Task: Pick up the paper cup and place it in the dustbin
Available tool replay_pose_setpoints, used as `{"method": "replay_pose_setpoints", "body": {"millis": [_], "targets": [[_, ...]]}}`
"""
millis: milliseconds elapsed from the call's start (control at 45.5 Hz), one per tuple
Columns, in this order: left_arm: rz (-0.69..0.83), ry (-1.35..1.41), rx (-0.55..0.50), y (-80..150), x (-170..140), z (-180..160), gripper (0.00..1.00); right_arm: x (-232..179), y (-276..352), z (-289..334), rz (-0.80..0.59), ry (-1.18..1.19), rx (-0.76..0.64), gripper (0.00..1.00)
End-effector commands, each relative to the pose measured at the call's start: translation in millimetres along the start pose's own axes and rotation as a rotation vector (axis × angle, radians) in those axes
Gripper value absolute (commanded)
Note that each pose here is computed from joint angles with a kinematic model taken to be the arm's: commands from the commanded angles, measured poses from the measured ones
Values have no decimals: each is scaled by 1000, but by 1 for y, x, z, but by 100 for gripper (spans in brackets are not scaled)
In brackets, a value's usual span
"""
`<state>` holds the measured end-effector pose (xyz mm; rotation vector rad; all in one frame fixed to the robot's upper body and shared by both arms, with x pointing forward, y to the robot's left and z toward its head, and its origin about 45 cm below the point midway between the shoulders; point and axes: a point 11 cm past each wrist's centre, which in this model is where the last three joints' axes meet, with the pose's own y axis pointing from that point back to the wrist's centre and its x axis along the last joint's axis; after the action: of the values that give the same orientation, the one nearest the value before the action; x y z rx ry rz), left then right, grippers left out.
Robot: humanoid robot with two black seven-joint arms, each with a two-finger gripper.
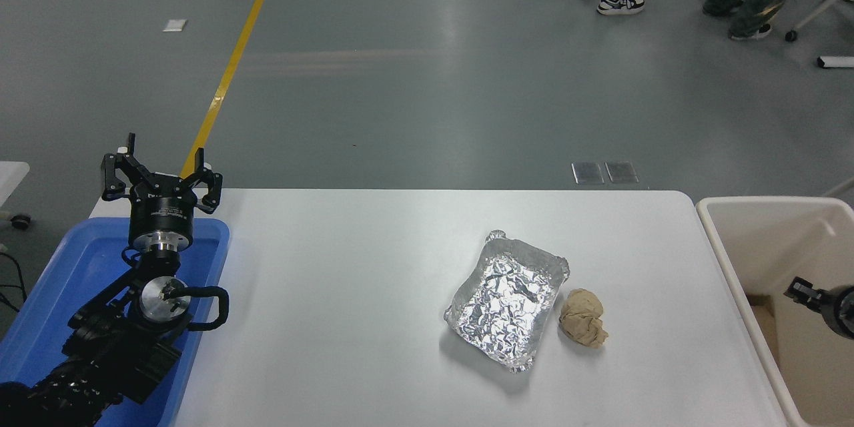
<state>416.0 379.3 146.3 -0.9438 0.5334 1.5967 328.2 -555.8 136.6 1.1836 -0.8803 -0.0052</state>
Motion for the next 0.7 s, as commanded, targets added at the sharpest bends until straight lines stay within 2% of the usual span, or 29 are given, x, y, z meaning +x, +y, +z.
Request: {"method": "replay_pose_setpoints", "body": {"millis": [0, 176, 396, 681], "targets": [[-2, 0, 2, 0, 0, 0, 99, 71, 82, -46, -68, 126, 101, 100], [-2, 0, 2, 0, 0, 0, 99, 66, 155, -109, -237, 227, 265, 100], [-2, 0, 2, 0, 0, 0, 99, 15, 230, -178, -435, 457, 402, 100], [-1, -1, 1, 0, 0, 0, 99, 10, 295, -237, -467, 591, 442, 100]]}}
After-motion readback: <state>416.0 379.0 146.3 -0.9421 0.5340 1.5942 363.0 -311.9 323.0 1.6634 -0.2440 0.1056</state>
